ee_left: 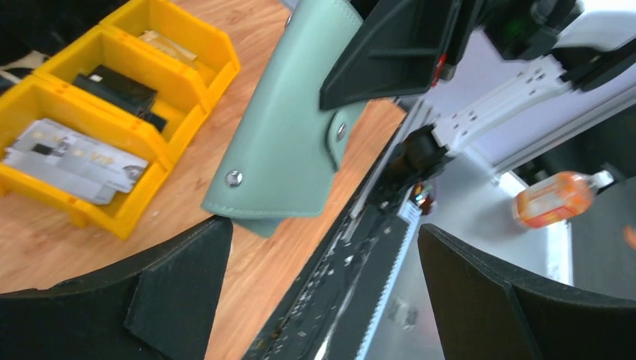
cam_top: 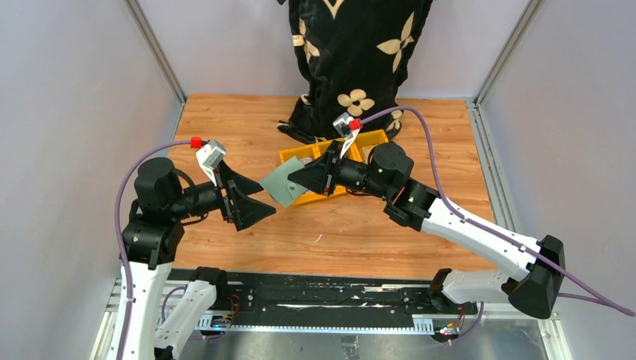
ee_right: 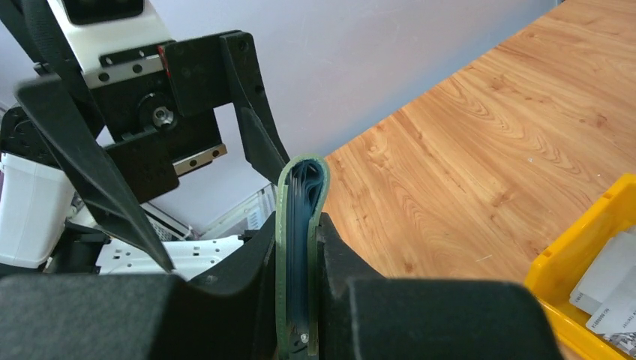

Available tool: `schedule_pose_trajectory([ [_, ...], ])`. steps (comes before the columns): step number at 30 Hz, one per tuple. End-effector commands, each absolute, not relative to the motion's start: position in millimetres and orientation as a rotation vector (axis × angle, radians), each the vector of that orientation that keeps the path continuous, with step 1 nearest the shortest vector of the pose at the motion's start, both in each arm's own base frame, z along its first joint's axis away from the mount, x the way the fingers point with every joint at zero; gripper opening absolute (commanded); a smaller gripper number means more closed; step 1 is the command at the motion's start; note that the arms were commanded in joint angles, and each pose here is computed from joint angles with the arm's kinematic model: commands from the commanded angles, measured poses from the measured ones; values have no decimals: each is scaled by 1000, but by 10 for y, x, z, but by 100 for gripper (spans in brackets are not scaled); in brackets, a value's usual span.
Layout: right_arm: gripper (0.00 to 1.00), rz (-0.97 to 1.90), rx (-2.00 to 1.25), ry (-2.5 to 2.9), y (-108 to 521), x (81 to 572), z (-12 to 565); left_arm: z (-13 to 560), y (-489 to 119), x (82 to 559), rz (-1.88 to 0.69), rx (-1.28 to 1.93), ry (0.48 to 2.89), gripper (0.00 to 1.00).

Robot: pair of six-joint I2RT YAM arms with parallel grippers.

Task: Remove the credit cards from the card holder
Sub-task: Open the card holder.

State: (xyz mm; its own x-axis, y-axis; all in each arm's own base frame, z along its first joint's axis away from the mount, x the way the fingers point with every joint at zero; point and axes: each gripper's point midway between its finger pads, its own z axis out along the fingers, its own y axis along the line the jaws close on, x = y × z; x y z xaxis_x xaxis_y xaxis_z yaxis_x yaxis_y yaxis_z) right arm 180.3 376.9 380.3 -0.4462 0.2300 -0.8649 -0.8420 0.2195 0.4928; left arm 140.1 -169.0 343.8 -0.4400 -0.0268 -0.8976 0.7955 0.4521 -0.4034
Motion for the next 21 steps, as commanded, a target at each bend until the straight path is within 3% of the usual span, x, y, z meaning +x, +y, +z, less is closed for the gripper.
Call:
schedule_pose_trajectory([
  [1,0,1343,-651,1442,3791,1741,3964,3809,-1803,1258,-1329,503,1690,100],
  [5,0,1376,-640,1387,3837,1683,4053,3727,-1798,1252,-1319,512,1702,94],
  [17,0,1467,-652,1345,3884,1477,4089,3543,-1651,1487,-1081,522,1739,56],
  [21,1,1480,-644,1344,3890,1467,4104,3566,-1682,1511,-1133,480,1744,46],
])
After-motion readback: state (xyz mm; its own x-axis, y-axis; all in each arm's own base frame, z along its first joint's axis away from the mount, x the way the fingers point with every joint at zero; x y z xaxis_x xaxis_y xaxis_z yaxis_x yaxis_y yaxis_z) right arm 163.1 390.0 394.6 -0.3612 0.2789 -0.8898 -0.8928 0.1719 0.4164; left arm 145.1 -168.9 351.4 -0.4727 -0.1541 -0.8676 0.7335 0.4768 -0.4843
